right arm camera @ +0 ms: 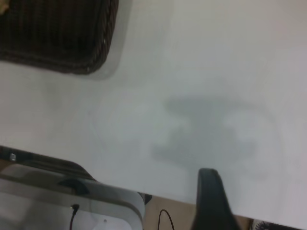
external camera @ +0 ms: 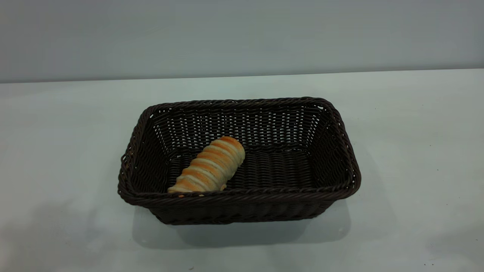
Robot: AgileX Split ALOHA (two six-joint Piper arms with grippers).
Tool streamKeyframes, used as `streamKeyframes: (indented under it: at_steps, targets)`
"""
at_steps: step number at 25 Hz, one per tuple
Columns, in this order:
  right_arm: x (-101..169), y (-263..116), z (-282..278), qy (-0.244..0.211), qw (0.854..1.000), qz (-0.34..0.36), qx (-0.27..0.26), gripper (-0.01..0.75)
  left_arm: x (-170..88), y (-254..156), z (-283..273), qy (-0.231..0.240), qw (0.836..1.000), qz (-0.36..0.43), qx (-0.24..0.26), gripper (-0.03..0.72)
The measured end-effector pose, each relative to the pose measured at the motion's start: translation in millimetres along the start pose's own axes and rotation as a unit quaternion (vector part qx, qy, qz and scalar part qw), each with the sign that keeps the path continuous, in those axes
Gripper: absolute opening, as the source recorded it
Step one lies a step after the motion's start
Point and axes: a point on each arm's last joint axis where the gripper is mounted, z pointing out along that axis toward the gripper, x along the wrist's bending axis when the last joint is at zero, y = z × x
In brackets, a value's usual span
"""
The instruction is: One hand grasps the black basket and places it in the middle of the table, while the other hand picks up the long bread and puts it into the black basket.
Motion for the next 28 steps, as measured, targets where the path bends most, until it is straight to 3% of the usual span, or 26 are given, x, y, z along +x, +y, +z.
streamKeyframes:
  at_steps: [7, 10, 16, 20, 28]
  targets:
    - [1.4, -31.6, -2.0, 0.0, 1.0, -0.006, -0.002, 0.496, 8.6, -42.8, -69.1, 0.016, 0.998, -0.018, 0.057, 0.468]
    - [2.4, -49.6, -4.3, 0.0, 1.0, -0.019, -0.009, 0.496, 8.5, -61.0, -82.6, 0.018, 0.998, -0.021, 0.051, 0.468]
    - [9.3, -86.9, -4.0, 0.023, 0.995, -0.048, -0.088, 0.496, 5.1, -106.4, -90.0, 0.018, 0.999, -0.023, 0.038, 0.468]
    - [13.5, -114.7, 1.8, 0.038, 0.992, -0.06, -0.104, 0.496, 2.5, -133.8, -92.3, 0.016, 0.999, -0.025, 0.036, 0.468]
    - [14.6, -159.4, 1.6, 0.028, 0.985, -0.068, -0.156, 0.496, -2.3, -173.3, -96.4, 0.008, 0.999, -0.034, 0.022, 0.468]
